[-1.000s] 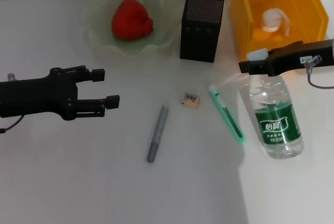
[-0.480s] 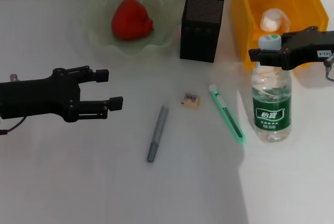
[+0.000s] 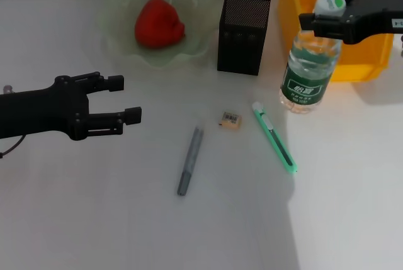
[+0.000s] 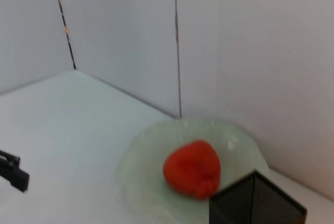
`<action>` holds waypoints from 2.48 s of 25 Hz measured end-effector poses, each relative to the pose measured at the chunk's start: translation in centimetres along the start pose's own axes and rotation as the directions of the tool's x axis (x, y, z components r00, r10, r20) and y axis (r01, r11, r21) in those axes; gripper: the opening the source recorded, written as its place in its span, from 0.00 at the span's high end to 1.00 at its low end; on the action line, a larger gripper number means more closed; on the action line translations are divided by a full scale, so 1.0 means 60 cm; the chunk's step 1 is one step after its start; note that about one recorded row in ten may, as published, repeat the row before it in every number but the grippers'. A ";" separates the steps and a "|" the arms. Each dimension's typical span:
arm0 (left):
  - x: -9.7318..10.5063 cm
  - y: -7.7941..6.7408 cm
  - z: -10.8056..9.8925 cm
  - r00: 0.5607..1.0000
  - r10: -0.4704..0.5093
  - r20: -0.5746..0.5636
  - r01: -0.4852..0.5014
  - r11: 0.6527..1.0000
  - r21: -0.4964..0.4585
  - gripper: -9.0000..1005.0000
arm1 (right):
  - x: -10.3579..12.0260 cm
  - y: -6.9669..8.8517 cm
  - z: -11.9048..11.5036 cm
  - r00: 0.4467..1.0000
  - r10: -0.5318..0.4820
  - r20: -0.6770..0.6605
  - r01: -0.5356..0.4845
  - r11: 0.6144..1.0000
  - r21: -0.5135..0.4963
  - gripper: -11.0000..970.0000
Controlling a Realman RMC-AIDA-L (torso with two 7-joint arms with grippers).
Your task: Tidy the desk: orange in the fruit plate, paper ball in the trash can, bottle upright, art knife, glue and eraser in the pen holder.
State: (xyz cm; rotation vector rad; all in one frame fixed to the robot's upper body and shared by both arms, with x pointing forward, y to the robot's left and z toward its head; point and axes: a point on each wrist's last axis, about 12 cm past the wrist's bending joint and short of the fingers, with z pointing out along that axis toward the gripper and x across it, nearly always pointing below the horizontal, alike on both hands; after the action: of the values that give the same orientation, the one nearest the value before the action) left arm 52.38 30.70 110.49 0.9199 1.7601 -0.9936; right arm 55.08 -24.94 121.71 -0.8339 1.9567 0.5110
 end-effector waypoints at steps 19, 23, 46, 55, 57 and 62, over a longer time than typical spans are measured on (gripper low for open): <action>0.015 0.003 -0.032 0.994 0.021 0.105 -0.008 0.993 -0.121 0.16 | 0.006 0.030 0.092 0.929 0.107 0.354 -0.001 0.958 -0.286 0.54; 0.023 0.001 -0.051 0.988 0.035 0.153 -0.007 0.984 -0.179 0.16 | 0.025 0.047 0.143 0.917 0.131 0.377 -0.001 0.946 -0.325 0.54; 0.031 -0.013 -0.053 0.974 0.062 0.216 -0.024 0.985 -0.173 0.16 | 0.069 0.091 0.260 0.894 0.079 0.441 0.060 0.954 -0.294 0.54; 0.035 -0.016 -0.053 0.969 0.065 0.239 -0.022 0.984 -0.178 0.16 | 0.060 0.108 0.292 0.914 0.034 0.404 0.076 0.965 -0.251 0.53; 0.036 -0.018 -0.053 0.968 0.068 0.243 -0.025 0.984 -0.178 0.16 | 0.058 0.113 0.296 0.916 0.026 0.400 0.085 0.963 -0.257 0.53; 0.040 -0.020 -0.052 0.966 0.060 0.250 -0.017 0.985 -0.172 0.16 | 0.057 0.114 0.296 0.916 0.025 0.400 0.086 0.962 -0.257 0.52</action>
State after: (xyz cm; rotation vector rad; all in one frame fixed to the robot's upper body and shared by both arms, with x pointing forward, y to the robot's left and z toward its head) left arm 49.51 33.42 109.46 0.6840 1.5757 -0.8805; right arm 59.40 -10.06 110.10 -0.8497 1.5129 0.8730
